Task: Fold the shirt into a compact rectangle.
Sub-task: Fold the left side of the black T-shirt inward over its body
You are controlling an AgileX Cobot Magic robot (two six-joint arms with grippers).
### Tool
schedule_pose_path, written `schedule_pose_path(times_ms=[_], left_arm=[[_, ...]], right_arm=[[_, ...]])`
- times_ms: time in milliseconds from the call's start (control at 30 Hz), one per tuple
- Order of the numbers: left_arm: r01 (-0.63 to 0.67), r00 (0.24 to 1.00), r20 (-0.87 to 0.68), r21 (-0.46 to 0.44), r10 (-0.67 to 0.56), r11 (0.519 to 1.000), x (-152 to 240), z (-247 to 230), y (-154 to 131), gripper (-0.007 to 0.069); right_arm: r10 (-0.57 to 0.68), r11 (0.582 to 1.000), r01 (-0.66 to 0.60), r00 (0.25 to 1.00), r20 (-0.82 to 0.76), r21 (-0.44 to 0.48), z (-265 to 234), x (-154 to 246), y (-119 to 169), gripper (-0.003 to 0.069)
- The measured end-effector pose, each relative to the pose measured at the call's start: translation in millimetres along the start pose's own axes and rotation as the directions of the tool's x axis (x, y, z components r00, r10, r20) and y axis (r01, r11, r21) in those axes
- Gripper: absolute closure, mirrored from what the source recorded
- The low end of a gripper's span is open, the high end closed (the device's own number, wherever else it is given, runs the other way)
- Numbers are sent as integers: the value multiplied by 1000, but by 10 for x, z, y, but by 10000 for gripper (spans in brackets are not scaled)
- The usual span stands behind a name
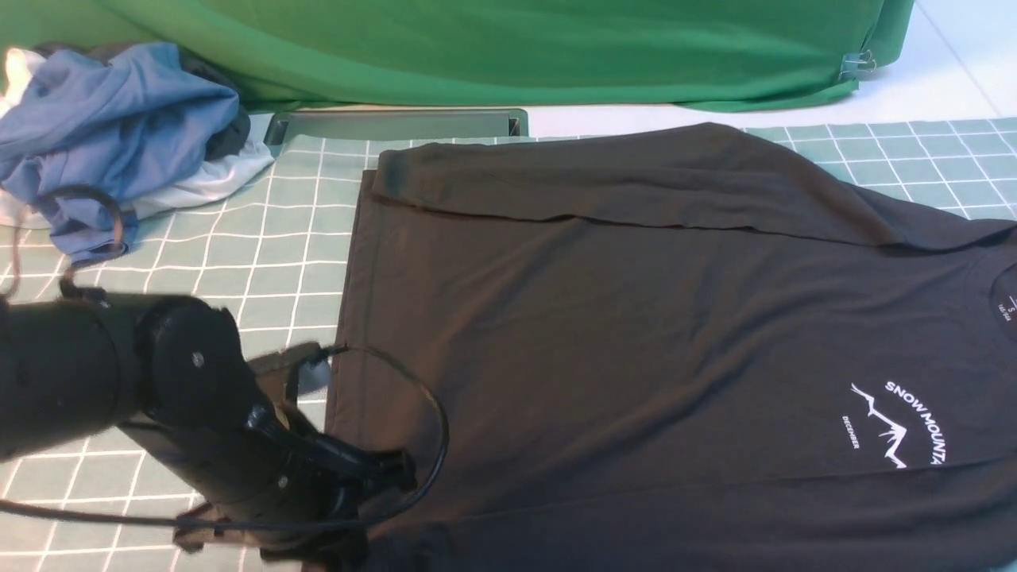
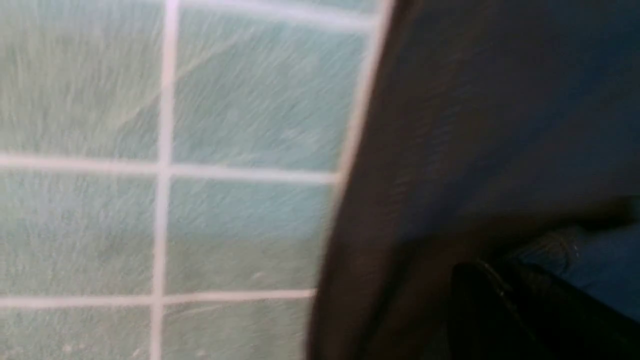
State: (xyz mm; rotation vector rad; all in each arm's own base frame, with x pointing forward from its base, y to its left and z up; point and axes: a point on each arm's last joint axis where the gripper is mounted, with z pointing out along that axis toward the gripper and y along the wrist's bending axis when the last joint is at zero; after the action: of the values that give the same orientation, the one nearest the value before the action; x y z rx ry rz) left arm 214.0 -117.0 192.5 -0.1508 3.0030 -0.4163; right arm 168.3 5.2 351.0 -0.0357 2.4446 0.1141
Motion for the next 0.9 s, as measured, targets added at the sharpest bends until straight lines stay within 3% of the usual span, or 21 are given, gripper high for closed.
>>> schedule_pose_path(times_ms=[200,433,600,900], left_arm=[[-93,976,202,45,83,995,-366,-602,-286,606],[-30,924,381,130,-22,991,-1064,-1077,-369,606],[-19,922,387,104,-23,994,-1414,-934,-274,606],[104,954,277,64,-117,993,-1889,-186,104,601]], right_arm=[[0,1000,0,1000,0,0,0,0,0,536],[0,1000,0,1000,0,0,0,0,0,534],[0,1000,0,1000,0,0,0,0,0,531],[0,1000,0,1000,0,0,0,0,0,514]])
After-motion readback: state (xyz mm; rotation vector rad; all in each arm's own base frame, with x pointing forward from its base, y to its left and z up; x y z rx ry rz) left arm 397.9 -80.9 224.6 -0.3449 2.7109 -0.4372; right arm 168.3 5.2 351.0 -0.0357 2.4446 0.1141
